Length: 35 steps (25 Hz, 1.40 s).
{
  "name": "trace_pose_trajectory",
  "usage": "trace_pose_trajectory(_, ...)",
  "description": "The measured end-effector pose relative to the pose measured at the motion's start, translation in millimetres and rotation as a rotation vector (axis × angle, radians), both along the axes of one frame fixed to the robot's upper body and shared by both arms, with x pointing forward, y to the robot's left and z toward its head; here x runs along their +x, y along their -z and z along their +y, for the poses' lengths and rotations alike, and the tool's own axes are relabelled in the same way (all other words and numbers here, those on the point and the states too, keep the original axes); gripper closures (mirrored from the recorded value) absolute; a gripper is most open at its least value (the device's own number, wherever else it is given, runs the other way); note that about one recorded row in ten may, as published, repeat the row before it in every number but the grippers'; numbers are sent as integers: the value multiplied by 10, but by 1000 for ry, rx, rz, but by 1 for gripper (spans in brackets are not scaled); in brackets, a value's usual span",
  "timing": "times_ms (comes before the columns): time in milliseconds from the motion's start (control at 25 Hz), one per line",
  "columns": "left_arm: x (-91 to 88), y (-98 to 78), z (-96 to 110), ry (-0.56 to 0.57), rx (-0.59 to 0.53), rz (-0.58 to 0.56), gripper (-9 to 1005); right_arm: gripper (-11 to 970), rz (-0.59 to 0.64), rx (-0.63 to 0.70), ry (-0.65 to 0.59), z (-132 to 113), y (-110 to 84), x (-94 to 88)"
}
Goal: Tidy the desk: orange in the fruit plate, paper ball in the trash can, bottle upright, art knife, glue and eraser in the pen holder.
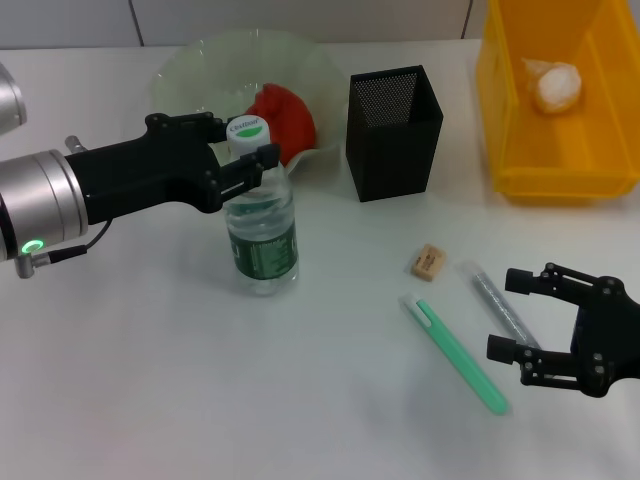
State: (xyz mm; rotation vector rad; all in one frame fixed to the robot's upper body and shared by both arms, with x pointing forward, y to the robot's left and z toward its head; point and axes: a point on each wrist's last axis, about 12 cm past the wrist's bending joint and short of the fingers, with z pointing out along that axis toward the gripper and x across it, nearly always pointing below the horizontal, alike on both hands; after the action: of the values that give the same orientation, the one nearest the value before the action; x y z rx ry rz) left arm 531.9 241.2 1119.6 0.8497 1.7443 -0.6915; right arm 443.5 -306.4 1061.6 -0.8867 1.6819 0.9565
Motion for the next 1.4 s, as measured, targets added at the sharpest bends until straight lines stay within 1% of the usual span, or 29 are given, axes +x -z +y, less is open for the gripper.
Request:
trace_pose_trajectory(120, -1, 24, 11, 2, 3, -36, 442, 120, 39, -8, -2, -23, -45, 43)
trace_pose_trajectory(160, -11, 19, 15, 6, 3, -65, 436, 120, 67, -19, 6, -58, -113, 86)
trace_pose_trajectory(240, -45, 14, 24, 12, -1, -119, 424, 120, 69, -29, 8, -73, -151, 106)
trace_pose_trajectory(280, -45, 14, 24, 12, -1, -119, 419, 120, 76, -42, 12, -92, -197, 128)
trace_pose_trajectory(320, -71, 9, 45, 4, -14, -149, 413, 120, 84, -59, 17, -110, -258, 157)
trace_pose_trajectory(360, -71, 9, 45, 4, -14, -149, 385, 120, 84, -59, 17, -110, -258, 157)
trace_pose_trajectory(400, -127, -5, 100, -13, -40, -191, 356, 120, 110, -101, 26, -133, -397, 217)
trace_pose_trajectory(440, -127, -5, 100, -13, -40, -191, 328, 120, 110, -101, 26, -133, -397, 217)
trace_pose_trajectory(560, -172, -9, 137, -15, -49, -210, 243, 120, 174, -171, 45, -122, -660, 331)
trace_pose_trajectory(600, -219, -13, 155, 0, -58, -224, 215, 121, 256, -238, 62, -65, -901, 431)
trace_pose_trajectory(640, -306, -12, 163, 49, -69, -242, 204, 121, 256, -238, 62, -65, -901, 431)
trace_pose_trajectory(680, -306, -12, 163, 49, -69, -242, 192, 121, 329, -327, 69, 35, -1130, 539)
trace_pose_trajectory(720, -419, 24, 153, 129, -80, -253, 181, 121, 329, -327, 69, 35, -1130, 539)
trace_pose_trajectory(760, -419, 24, 153, 129, -80, -253, 170, 121, 363, -372, 81, 100, -1247, 602)
trace_pose_trajectory(800, -419, 24, 153, 129, -80, -253, 159, 121, 440, -469, 105, 234, -1411, 699)
trace_pose_trajectory(840, -419, 24, 153, 129, -80, -253, 147, 121, 440, -469, 105, 234, -1411, 699)
trace_pose_trajectory(880, -504, 76, 144, 188, -93, -251, 136, 121, 503, -562, 126, 418, -1519, 805)
trace_pose_trajectory(920, -504, 76, 144, 188, -93, -251, 136, 121, 503, -562, 126, 418, -1519, 805)
trace_pose_trajectory(960, -701, 428, 113, 309, -137, -183, 136, 121, 526, -603, 130, 515, -1549, 849)
trace_pose_trajectory(1000, -710, 476, 107, 313, -137, -174, 136, 121, 553, -679, 128, 717, -1552, 926)
trace_pose_trajectory(1040, -710, 476, 107, 313, -137, -174, 136, 121, 553, -679, 128, 717, -1552, 926)
trace_pose_trajectory(1080, -737, 613, 88, 321, -140, -149, 136, 120, 563, -731, 127, 834, -1535, 969)
trace_pose_trajectory(1160, -756, 734, 63, 326, -143, -126, 136, 120, 575, -808, 133, 993, -1480, 1032)
trace_pose_trajectory(1200, -764, 791, 49, 328, -143, -116, 136, 121, 586, -863, 125, 1143, -1394, 1070)
trace_pose_trajectory(1240, -764, 791, 49, 328, -143, -116, 136, 121, 586, -863, 125, 1143, -1394, 1070)
trace_pose_trajectory(1280, -766, 837, 38, 330, -143, -109, 136, 121, 600, -900, 114, 1267, -1296, 1093)
trace_pose_trajectory(1320, -766, 837, 38, 330, -143, -109, 136, 121, 600, -900, 114, 1267, -1296, 1093)
trace_pose_trajectory(1360, -775, 880, 30, 330, -141, -102, 136, 122, 603, -909, 111, 1308, -1262, 1102)
trace_pose_trajectory(1400, -790, 912, 25, 329, -139, -98, 136, 122, 616, -925, 101, 1378, -1179, 1106)
